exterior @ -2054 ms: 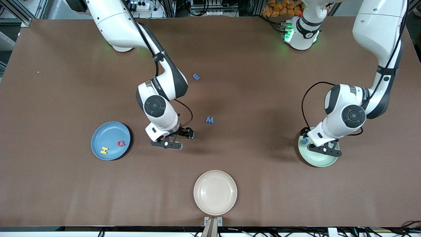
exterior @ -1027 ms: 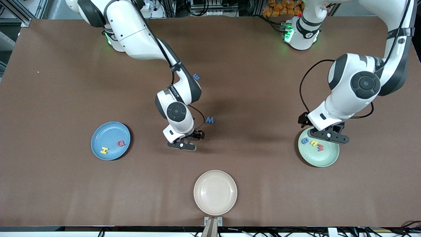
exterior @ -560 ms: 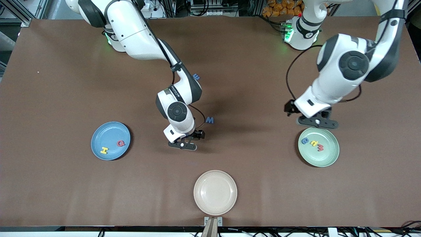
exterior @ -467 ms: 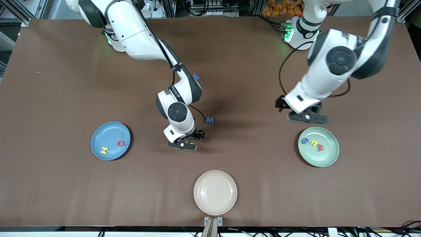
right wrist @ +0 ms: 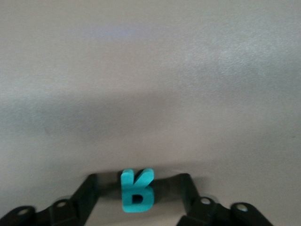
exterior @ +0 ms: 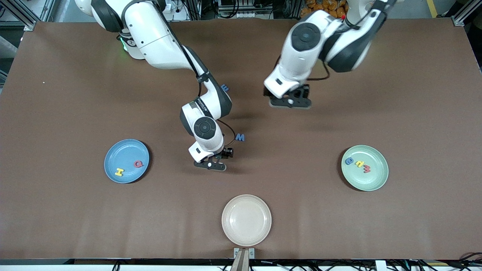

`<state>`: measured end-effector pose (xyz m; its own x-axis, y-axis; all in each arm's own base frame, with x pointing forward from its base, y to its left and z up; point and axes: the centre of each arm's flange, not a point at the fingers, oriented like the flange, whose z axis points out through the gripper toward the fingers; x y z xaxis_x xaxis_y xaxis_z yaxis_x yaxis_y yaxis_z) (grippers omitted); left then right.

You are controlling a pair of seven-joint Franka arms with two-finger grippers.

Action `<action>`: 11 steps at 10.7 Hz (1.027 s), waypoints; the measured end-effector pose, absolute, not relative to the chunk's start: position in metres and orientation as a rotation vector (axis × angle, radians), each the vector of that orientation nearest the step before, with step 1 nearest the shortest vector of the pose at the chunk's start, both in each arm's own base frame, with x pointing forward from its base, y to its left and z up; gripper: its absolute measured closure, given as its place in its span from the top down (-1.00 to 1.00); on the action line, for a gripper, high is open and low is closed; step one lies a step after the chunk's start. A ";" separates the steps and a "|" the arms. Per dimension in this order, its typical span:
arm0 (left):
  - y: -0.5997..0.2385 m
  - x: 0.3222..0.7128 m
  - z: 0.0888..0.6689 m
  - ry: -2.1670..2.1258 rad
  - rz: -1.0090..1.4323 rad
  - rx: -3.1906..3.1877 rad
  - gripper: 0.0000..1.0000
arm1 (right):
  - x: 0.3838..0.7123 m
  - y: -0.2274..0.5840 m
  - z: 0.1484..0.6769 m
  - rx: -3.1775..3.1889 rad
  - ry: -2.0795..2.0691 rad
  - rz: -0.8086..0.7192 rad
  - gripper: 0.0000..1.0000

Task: Sort uppercase to blue plate, lowercase to green plate
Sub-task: 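Grasp the teal R with the right gripper while the left gripper reaches m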

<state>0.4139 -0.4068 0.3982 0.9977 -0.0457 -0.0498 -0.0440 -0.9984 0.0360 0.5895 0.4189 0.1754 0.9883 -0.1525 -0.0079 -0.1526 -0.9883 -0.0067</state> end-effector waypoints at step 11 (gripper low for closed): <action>-0.514 0.297 0.305 0.066 -0.044 3.001 1.00 | 0.638 0.352 0.216 -3.123 0.188 -0.034 -0.43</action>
<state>0.2968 -0.5144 0.3053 0.9986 0.0420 -0.0322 0.0460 -0.9893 0.1382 0.6375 0.3522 0.2165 0.9925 -0.1201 0.0210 -0.1199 -0.9927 -0.0145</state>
